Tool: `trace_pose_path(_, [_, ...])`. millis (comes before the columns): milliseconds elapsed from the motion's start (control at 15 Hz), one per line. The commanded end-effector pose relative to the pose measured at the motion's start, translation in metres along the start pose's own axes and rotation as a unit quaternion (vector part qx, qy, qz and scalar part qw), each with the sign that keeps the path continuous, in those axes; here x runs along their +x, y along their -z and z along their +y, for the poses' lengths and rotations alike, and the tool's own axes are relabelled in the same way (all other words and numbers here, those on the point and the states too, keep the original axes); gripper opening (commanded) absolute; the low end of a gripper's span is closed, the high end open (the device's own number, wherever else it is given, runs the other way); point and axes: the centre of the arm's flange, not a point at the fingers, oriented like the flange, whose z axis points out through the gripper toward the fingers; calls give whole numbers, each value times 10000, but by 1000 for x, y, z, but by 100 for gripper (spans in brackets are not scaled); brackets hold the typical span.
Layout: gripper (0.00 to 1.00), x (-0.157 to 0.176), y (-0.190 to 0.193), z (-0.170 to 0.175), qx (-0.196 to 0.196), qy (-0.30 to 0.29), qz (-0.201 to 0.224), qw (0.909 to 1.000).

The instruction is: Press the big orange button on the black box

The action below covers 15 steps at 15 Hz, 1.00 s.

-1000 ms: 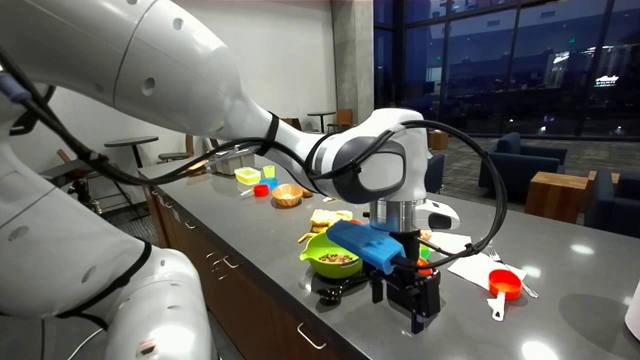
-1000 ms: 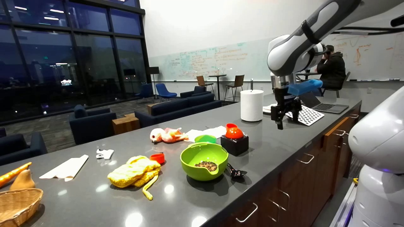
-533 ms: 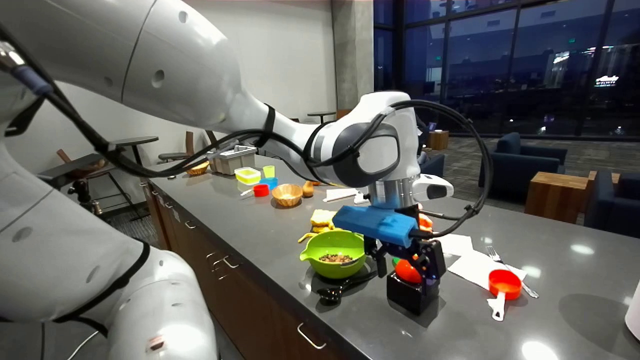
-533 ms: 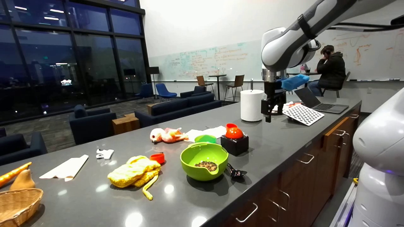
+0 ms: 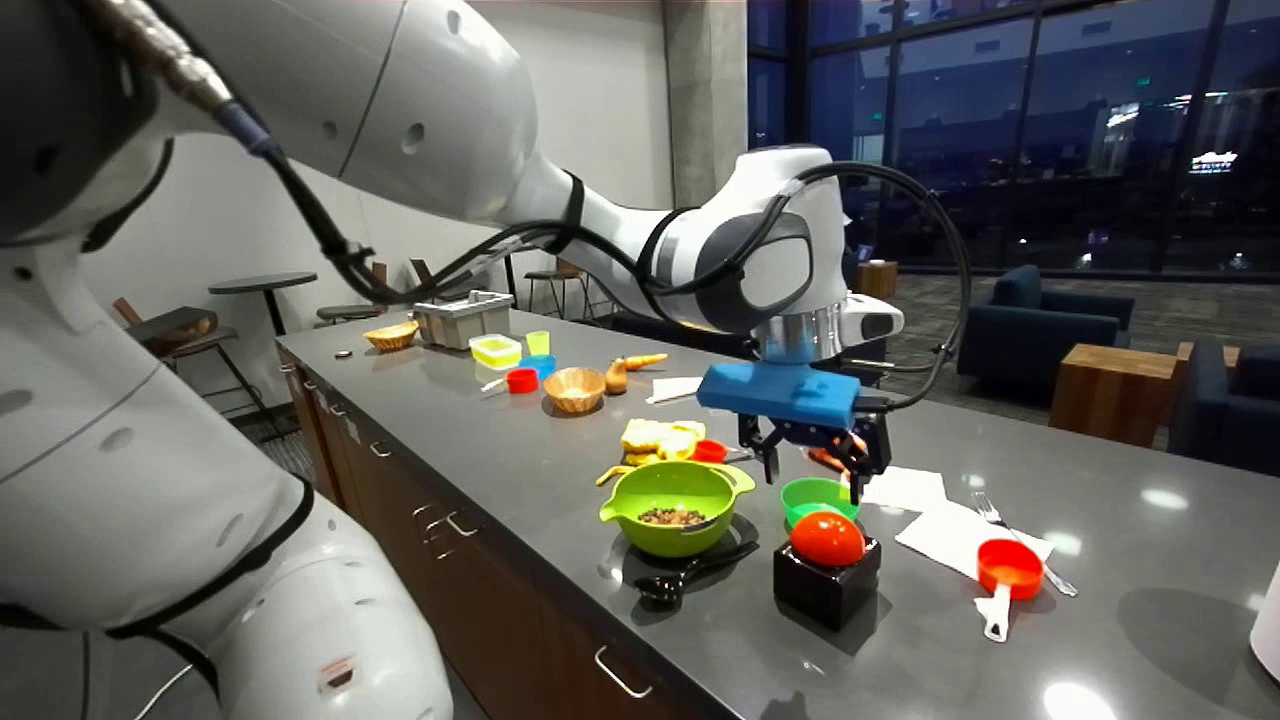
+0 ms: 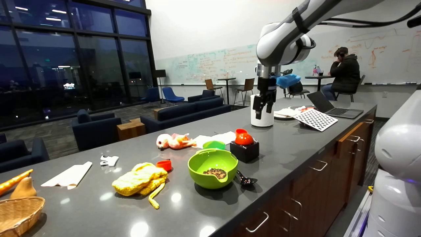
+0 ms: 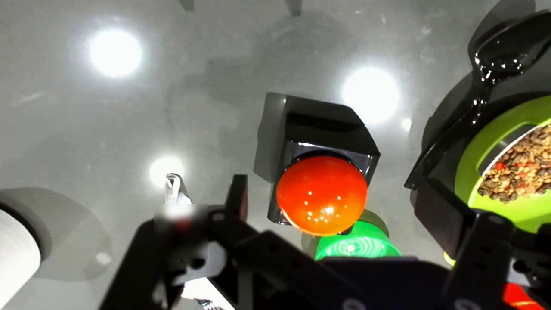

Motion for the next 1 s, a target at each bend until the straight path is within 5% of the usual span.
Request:
trace_pose_path(0, [100, 10, -3, -2, 17, 37, 11, 10000])
trace_pose_path(933, [100, 33, -26, -3, 309, 249, -185, 9990])
